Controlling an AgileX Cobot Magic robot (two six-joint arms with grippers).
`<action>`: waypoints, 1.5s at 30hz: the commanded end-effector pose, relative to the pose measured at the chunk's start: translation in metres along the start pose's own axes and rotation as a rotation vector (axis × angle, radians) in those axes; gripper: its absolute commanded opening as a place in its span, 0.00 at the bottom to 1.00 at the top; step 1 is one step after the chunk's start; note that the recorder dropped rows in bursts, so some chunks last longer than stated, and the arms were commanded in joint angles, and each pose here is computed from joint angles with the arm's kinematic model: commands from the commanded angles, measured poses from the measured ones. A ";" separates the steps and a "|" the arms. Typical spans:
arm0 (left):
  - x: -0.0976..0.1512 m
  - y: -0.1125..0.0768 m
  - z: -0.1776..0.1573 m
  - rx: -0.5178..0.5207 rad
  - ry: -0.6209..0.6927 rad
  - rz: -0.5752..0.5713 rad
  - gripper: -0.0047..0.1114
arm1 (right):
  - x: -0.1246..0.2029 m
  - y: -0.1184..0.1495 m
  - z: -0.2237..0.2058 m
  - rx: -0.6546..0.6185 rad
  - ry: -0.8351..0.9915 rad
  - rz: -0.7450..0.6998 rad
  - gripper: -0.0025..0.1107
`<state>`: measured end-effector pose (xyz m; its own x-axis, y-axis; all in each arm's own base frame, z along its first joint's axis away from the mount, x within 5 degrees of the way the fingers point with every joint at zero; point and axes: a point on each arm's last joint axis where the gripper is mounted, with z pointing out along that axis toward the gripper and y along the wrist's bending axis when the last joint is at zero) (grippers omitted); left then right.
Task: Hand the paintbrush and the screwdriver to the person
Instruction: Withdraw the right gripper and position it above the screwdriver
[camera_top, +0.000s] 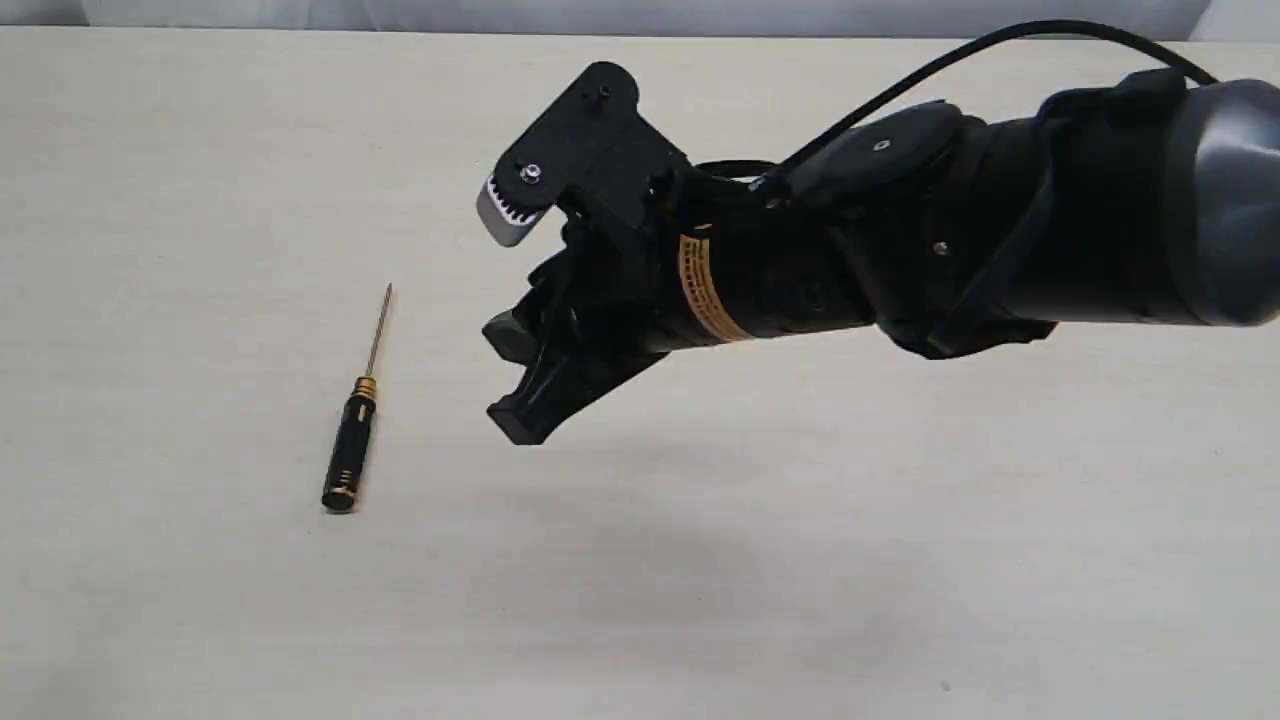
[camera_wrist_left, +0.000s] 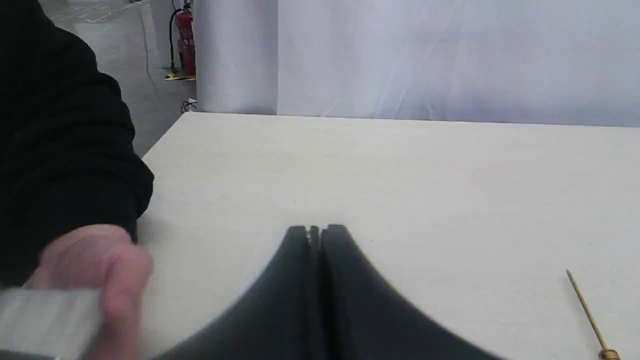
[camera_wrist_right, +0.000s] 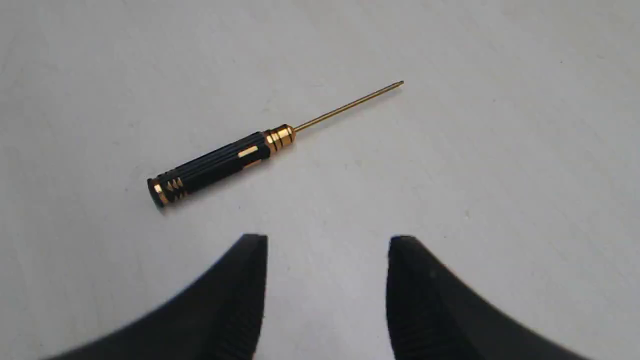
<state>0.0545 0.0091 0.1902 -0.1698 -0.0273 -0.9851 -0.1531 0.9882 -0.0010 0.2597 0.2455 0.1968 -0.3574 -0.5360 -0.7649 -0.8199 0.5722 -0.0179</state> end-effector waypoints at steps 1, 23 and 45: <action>-0.001 -0.001 0.000 0.009 -0.013 -0.001 0.04 | -0.003 0.001 -0.004 -0.003 -0.014 -0.016 0.38; -0.001 -0.001 0.000 0.010 -0.013 -0.003 0.04 | -0.003 0.001 -0.004 -0.008 -0.015 0.027 0.38; 0.000 -0.001 0.000 0.010 -0.011 -0.005 0.04 | -0.011 0.001 -0.005 -0.004 -0.117 -0.008 0.38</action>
<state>0.0545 0.0091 0.1902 -0.1698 -0.0273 -0.9851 -0.1531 0.9882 -0.0010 0.2613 0.2490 0.2016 -0.3449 -0.4800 -0.8066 -0.8154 0.5788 0.0042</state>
